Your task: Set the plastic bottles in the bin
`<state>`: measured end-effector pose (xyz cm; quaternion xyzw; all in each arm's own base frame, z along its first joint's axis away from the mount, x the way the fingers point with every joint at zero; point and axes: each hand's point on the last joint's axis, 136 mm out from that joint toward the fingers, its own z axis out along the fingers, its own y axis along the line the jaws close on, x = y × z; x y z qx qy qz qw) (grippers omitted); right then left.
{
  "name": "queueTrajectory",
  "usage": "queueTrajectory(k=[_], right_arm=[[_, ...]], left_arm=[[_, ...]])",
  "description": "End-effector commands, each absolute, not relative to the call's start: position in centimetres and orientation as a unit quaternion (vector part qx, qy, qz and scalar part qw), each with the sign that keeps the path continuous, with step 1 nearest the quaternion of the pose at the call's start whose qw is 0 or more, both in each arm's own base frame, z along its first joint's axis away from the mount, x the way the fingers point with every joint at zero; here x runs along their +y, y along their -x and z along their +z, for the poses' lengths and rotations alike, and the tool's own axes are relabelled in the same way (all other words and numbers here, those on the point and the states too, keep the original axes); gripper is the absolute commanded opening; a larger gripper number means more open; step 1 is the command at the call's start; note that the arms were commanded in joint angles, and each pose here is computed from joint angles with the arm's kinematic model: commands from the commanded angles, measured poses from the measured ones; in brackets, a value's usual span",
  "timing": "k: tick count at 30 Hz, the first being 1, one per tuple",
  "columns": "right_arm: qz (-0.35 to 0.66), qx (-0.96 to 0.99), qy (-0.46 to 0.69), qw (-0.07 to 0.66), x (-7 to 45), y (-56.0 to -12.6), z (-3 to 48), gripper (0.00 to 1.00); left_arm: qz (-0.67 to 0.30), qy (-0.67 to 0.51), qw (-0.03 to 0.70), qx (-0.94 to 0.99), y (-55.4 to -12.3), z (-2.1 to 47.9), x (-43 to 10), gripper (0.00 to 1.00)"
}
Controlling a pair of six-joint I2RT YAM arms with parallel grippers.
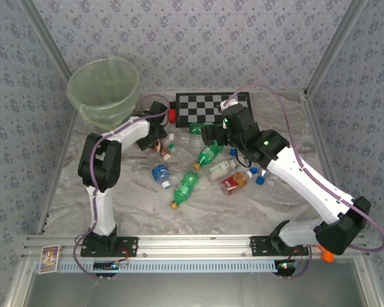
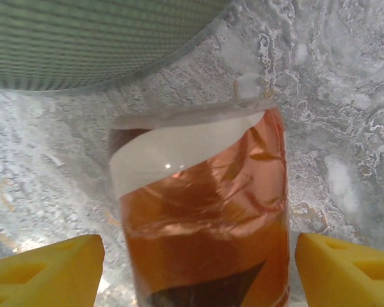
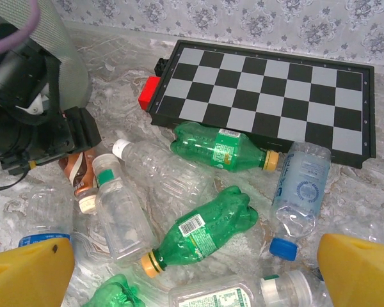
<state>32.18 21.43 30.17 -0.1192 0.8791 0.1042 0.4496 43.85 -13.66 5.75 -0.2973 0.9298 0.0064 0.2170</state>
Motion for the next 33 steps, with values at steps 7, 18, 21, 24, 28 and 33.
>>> queueTrajectory(k=[7,18,21,24,28,33], right_arm=[[0.103,0.877,0.116,0.455,21.4,-31.9,30.9,0.99],[0.106,0.873,0.119,0.461,21.8,-32.2,31.2,0.99],[0.108,0.873,0.119,0.461,22.0,-32.3,31.2,0.99],[0.111,0.872,0.122,0.461,22.2,-32.4,31.2,0.99],[0.111,0.871,0.122,0.463,22.3,-32.5,31.4,0.99],[0.112,0.871,0.120,0.463,22.2,-32.5,31.4,0.99]], left_arm=[[0.003,0.293,0.240,0.925,-46.0,5.2,-14.1,0.71],[-0.006,0.297,0.256,0.920,-46.0,7.3,-14.2,0.56],[-0.010,0.292,0.276,0.915,-46.2,9.2,-14.4,0.56],[-0.020,0.287,0.295,0.911,-46.5,11.1,-14.9,0.56],[-0.043,0.285,0.315,0.904,-46.8,14.0,-15.6,0.55],[-0.074,0.268,0.343,0.897,-46.8,17.8,-17.0,0.54]])
